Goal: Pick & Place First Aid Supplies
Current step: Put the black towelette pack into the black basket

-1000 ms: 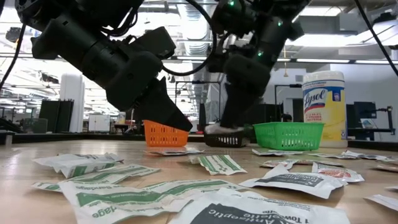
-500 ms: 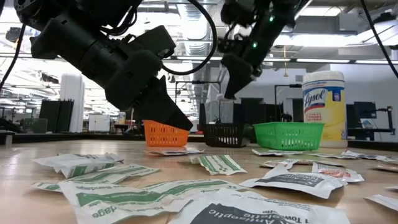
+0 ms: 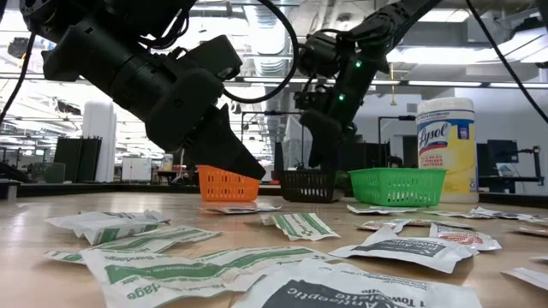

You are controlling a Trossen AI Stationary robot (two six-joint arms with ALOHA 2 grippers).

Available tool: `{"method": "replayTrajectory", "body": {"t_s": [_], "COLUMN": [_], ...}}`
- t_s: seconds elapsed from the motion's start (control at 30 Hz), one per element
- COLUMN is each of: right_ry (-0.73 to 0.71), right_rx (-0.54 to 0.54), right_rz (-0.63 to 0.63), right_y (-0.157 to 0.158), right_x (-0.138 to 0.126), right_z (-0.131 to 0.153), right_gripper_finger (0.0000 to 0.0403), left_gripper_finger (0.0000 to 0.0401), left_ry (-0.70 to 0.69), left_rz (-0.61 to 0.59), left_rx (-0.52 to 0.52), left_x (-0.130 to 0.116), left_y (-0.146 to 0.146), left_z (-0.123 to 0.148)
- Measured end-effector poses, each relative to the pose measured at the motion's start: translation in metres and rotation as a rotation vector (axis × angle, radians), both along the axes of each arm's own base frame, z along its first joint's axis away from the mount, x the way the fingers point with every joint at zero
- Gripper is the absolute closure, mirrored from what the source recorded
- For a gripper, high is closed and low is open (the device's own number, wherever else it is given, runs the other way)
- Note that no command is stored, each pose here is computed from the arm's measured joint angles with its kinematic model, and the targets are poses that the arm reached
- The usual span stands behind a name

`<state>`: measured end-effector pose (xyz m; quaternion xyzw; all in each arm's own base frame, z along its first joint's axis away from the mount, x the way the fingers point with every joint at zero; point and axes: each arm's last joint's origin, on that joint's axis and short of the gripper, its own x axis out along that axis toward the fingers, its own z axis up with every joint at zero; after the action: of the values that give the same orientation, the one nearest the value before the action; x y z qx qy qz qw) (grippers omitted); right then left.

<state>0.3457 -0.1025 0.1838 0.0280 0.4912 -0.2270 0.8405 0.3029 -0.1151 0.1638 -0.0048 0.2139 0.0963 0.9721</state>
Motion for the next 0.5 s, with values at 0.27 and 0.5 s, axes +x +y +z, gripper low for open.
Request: {"method": "replayTrajectory", "body": {"t_s": [0.27,0.5], "right_ry": [-0.003,0.014], "right_rx": [-0.004,0.004], "right_rz": [0.026,0.100], "right_y": [0.009,0.039], "right_x": [0.000,-0.002], "right_z": [0.006,0.016], "right_gripper_finger": [0.0269,0.0245], "left_gripper_finger": [0.0274,0.0274], "left_ry": [0.000,0.001], "left_rz": [0.000,-0.001], "left_rx": [0.000,0.000], "left_x": [0.000,0.000], "left_y": [0.000,0.000], "left_z": [0.000,0.000]}}
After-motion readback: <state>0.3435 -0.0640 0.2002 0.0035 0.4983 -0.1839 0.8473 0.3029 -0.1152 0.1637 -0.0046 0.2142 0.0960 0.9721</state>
